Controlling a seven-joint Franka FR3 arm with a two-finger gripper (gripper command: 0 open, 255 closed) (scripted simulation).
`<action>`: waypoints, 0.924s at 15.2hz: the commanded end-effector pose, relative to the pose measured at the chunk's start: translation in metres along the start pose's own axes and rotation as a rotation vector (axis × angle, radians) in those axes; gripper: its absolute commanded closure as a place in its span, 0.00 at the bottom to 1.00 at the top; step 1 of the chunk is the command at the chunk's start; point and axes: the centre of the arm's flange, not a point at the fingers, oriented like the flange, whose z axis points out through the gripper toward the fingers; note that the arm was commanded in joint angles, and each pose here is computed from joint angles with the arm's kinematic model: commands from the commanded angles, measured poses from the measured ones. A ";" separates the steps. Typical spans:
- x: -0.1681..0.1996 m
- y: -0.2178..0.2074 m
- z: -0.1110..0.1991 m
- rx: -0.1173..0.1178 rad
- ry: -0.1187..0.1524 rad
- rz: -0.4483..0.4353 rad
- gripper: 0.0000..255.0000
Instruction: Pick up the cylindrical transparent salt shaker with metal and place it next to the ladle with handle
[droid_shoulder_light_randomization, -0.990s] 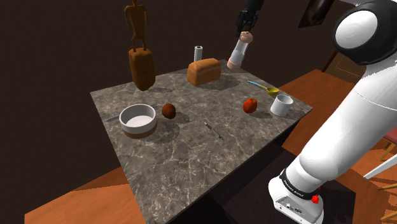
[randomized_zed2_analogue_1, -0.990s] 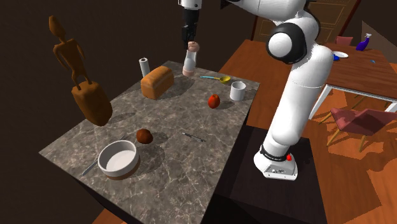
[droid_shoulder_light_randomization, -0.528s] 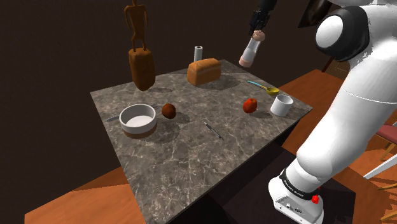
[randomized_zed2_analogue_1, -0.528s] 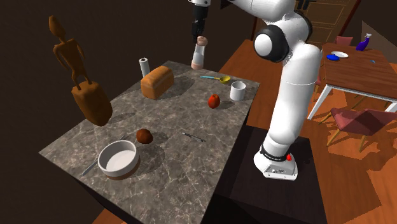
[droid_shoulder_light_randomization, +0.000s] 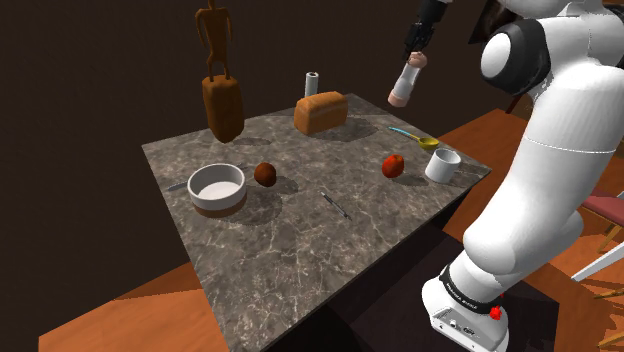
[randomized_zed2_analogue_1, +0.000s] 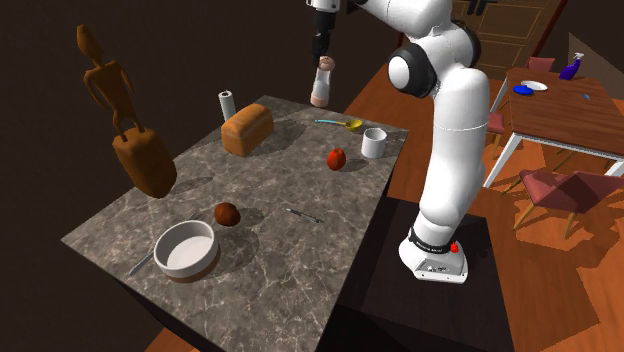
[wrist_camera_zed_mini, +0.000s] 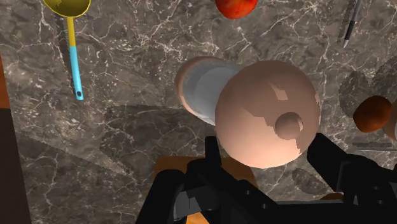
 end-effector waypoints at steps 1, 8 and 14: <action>-0.002 0.002 0.009 0.000 0.001 -0.001 1.00; -0.005 0.007 0.046 0.000 0.001 -0.001 1.00; -0.008 0.011 0.077 0.000 0.001 -0.001 1.00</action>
